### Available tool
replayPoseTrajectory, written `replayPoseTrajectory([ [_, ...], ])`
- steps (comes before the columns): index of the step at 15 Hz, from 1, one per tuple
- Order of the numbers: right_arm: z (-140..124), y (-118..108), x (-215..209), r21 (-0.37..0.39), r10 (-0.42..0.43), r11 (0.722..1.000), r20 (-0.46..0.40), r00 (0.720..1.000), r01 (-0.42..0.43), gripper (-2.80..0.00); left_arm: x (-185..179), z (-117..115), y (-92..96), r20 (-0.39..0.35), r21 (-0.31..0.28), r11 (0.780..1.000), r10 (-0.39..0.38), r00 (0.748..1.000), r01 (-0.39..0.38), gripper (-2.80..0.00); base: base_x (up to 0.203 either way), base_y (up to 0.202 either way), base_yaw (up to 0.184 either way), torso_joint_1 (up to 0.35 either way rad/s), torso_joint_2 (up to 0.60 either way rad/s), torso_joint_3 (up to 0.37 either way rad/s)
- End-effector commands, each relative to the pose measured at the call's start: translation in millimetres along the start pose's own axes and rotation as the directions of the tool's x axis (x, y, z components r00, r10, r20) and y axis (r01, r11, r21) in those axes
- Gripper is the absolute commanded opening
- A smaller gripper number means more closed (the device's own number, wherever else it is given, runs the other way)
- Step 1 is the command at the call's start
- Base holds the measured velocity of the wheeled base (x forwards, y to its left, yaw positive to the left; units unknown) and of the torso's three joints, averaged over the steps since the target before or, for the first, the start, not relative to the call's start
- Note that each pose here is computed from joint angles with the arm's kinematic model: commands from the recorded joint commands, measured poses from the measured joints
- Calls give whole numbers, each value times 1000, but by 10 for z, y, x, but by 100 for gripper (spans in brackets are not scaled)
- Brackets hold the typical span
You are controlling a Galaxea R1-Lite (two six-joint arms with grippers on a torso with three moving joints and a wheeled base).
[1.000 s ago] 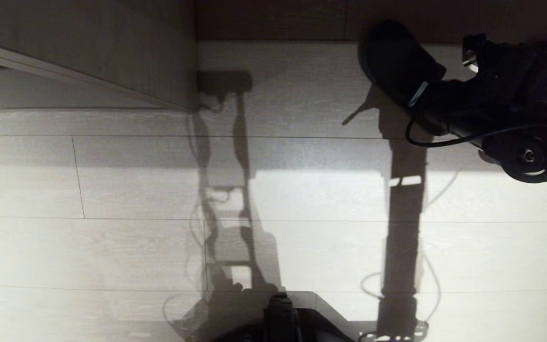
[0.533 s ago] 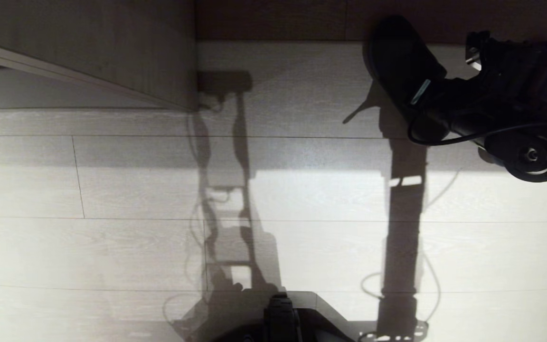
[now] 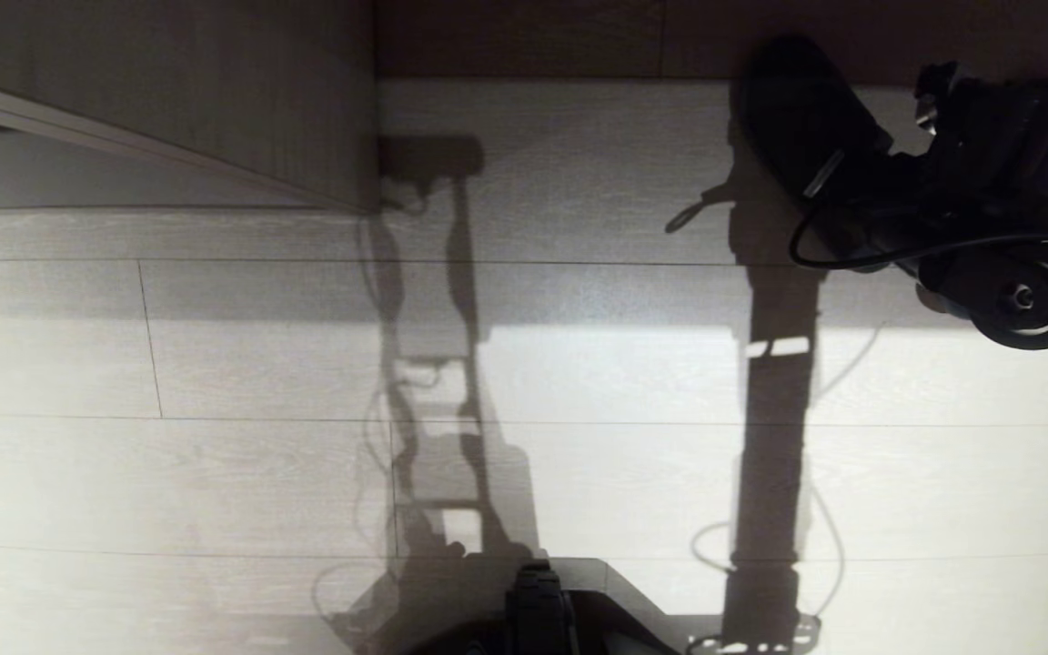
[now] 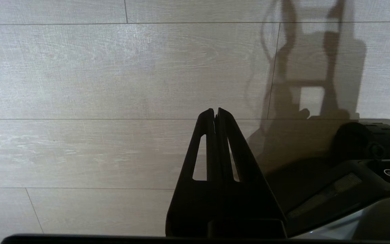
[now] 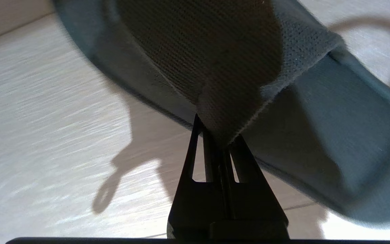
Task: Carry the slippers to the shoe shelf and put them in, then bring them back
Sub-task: Pick up the slippers on the floor
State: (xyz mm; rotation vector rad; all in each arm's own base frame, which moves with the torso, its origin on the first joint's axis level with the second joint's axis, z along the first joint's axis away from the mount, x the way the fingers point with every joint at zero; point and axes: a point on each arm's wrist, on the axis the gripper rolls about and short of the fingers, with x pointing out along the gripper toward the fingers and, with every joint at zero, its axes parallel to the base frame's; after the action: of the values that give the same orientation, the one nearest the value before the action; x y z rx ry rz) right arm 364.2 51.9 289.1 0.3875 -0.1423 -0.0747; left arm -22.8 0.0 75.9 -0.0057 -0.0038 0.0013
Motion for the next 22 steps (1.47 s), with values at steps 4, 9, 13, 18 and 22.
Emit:
replayPoseTrajectory([
  [4, -33, -56, 31, 31, -86, 996, 23, 996, 85, -280, 0, 0, 0, 1, 0, 1000, 0, 1000, 0, -280, 0, 0, 0, 0, 0, 0],
  [9, -25, -50, 20, 56, -200, 979, 73, 977, 196, -280, 0, 0, 0, 1, 0, 1000, 0, 1000, 0, -280, 0, 0, 0, 0, 0, 0],
  [13, 24, 21, -13, 80, -218, 974, 109, 970, 210, -280, 0, 0, 0, 1, 0, 1000, 0, 1000, 0, -280, 0, 0, 0, 0, 0, 0],
  [18, 60, 127, -47, 131, -334, 941, 193, 922, 313, -280, 0, 0, 0, 1, 0, 1000, 0, 1000, 0, -280, 0, 0, 0, 0, 0, 0],
  [22, 18, 143, -46, 135, -365, 929, 194, 911, 343, -280, 0, 0, 0, 1, 0, 1000, 0, 1000, 0, -280, 0, 0, 0, 0, 0, 0],
])
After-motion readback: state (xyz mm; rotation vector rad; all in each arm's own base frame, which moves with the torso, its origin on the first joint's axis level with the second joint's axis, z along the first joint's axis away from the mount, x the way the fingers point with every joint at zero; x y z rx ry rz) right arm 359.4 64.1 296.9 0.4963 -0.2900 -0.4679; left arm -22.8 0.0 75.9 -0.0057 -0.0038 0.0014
